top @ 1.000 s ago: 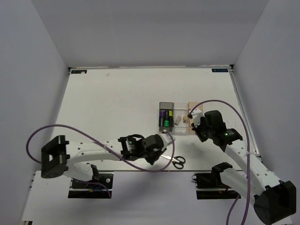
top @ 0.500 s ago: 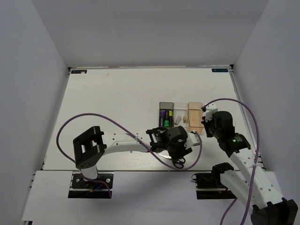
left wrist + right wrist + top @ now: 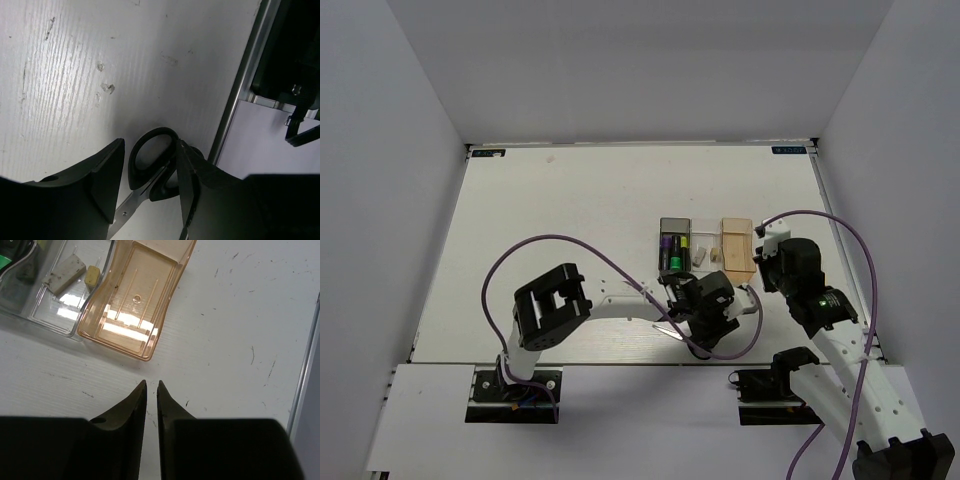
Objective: Sort the stationery into containers
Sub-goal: Pick up the scissors from the corner of the board.
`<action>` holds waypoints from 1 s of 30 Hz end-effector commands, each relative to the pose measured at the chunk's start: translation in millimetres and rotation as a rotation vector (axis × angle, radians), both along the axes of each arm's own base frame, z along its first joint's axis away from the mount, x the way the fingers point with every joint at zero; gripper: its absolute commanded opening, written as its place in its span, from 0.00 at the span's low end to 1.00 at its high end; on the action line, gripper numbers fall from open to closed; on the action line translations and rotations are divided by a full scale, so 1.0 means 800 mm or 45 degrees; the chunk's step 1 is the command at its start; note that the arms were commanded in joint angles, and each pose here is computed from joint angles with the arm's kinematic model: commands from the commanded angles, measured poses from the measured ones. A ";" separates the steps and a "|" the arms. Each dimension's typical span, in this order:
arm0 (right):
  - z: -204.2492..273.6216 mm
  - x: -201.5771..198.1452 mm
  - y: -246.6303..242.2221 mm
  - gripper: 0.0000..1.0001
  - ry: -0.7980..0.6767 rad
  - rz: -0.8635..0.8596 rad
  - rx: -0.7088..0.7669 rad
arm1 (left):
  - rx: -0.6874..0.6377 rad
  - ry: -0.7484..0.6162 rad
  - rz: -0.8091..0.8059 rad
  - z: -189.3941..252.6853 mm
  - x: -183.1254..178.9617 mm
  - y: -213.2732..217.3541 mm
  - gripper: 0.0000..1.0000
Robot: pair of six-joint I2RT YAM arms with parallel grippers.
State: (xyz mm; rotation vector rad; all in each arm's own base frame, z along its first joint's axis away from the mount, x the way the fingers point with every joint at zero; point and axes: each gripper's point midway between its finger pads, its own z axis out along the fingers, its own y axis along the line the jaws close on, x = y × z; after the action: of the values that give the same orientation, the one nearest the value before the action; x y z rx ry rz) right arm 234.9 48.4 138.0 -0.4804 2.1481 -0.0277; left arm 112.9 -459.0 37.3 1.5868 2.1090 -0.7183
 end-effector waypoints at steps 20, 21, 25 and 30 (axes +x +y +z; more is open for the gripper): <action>0.017 0.010 0.000 0.18 -0.075 -0.027 0.038 | 0.045 0.047 0.033 -0.025 0.011 0.018 0.54; 0.017 0.010 0.000 0.18 -0.075 -0.027 0.038 | 0.071 0.045 0.021 -0.029 0.007 0.022 0.54; 0.016 0.010 -0.001 0.18 -0.071 -0.027 0.035 | 0.156 -0.014 -0.030 -0.040 0.005 0.036 0.52; 0.017 0.011 -0.002 0.18 -0.075 -0.035 0.038 | 0.297 -0.060 -0.089 -0.063 -0.005 0.067 0.51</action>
State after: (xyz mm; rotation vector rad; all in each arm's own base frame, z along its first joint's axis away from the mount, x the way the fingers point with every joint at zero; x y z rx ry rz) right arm 235.5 44.8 139.0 -0.4633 2.1470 -0.0394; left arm 128.0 -453.0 20.9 1.6187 2.0850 -0.6393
